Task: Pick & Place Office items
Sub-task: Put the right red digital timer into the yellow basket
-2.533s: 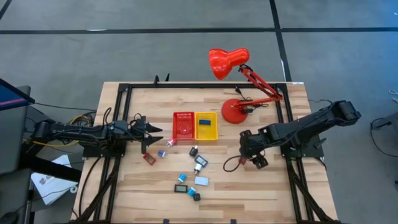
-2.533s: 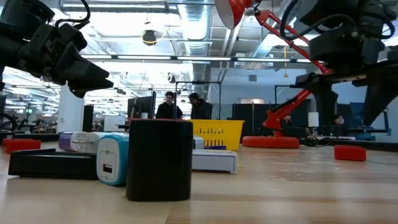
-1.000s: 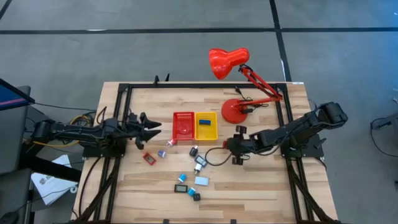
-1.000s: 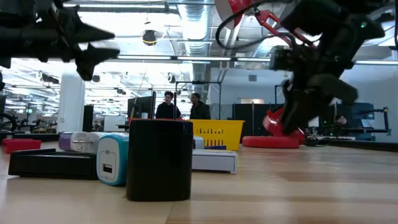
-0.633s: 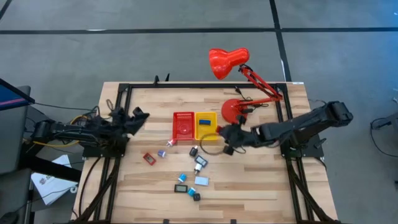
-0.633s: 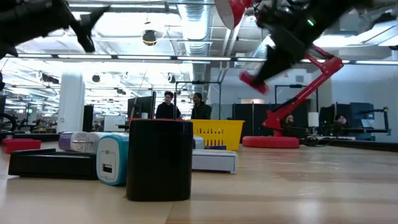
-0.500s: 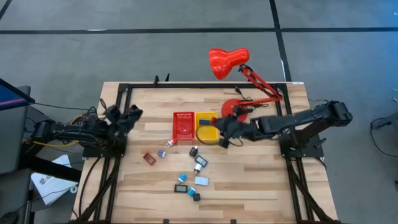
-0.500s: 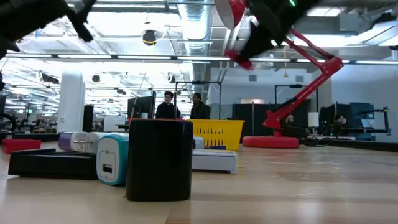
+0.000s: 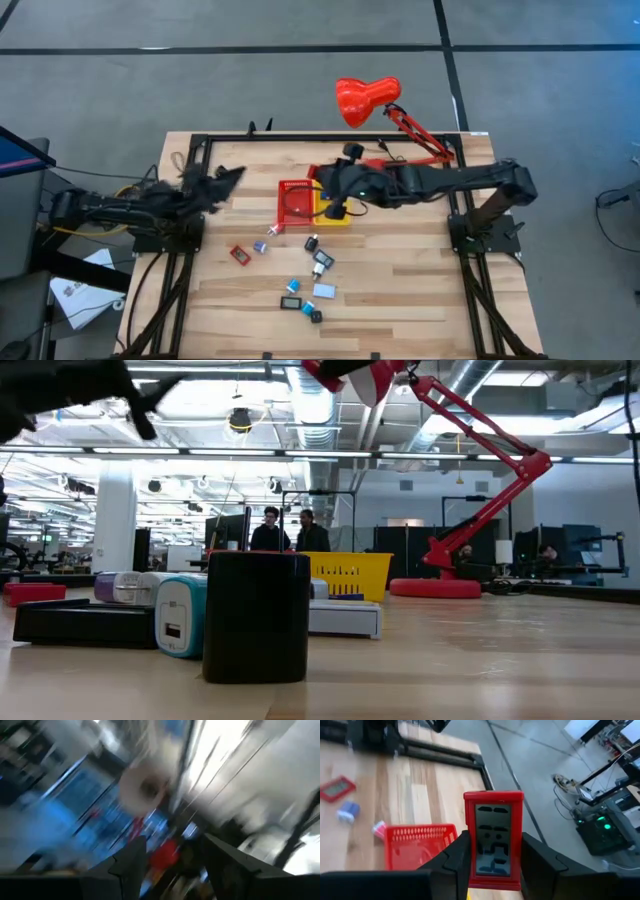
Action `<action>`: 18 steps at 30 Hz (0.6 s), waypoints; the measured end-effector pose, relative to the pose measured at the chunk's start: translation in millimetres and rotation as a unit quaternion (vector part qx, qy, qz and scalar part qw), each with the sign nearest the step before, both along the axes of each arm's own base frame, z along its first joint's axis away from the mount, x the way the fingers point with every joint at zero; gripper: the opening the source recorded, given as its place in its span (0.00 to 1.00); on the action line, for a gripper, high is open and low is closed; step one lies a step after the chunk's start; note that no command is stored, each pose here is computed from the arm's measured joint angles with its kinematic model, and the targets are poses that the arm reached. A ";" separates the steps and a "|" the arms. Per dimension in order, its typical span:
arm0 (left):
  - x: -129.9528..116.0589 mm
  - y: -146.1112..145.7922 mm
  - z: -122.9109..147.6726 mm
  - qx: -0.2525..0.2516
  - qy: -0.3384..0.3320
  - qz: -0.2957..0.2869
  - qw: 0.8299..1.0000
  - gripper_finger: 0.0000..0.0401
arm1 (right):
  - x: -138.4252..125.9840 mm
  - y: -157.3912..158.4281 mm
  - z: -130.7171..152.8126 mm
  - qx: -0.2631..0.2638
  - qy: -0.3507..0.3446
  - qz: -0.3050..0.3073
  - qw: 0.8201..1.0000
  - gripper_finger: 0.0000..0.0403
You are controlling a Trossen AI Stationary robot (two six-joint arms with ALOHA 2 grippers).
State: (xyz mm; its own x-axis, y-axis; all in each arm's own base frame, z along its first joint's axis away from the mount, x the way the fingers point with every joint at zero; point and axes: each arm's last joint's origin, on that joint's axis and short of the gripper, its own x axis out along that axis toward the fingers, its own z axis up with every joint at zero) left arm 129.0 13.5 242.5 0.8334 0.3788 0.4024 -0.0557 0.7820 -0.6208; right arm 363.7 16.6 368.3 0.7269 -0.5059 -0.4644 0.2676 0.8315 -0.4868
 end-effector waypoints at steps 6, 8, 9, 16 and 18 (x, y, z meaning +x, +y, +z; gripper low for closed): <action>46.8 -1.1 26.6 0.037 0.194 -0.031 0.980 0.46 | 26.6 2.3 -12.6 -0.018 0.092 0.007 0.996 0.32; 57.8 -1.8 33.6 0.066 0.214 -0.040 0.974 0.46 | 33.6 4.0 -19.5 -0.020 0.110 0.008 0.994 0.32; 64.4 -1.9 36.0 0.077 0.222 -0.041 0.971 0.46 | 36.9 5.8 -23.9 -0.023 0.120 0.008 0.993 0.32; 86.1 -1.6 28.6 0.067 0.255 -0.051 0.963 0.46 | 48.0 19.6 -42.5 -0.052 0.143 0.000 0.988 0.32; 88.5 -2.3 25.1 0.064 0.263 -0.053 0.961 0.46 | 48.1 23.1 -42.2 -0.051 0.139 0.003 0.989 0.32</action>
State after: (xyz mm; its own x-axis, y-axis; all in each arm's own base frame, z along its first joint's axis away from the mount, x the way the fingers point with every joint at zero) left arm 217.6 11.2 267.7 0.9656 0.2556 -0.0473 -0.2508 0.8687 -0.4272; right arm 411.8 39.7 326.1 0.5820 -0.5564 -0.5930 0.1073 0.7754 -0.6222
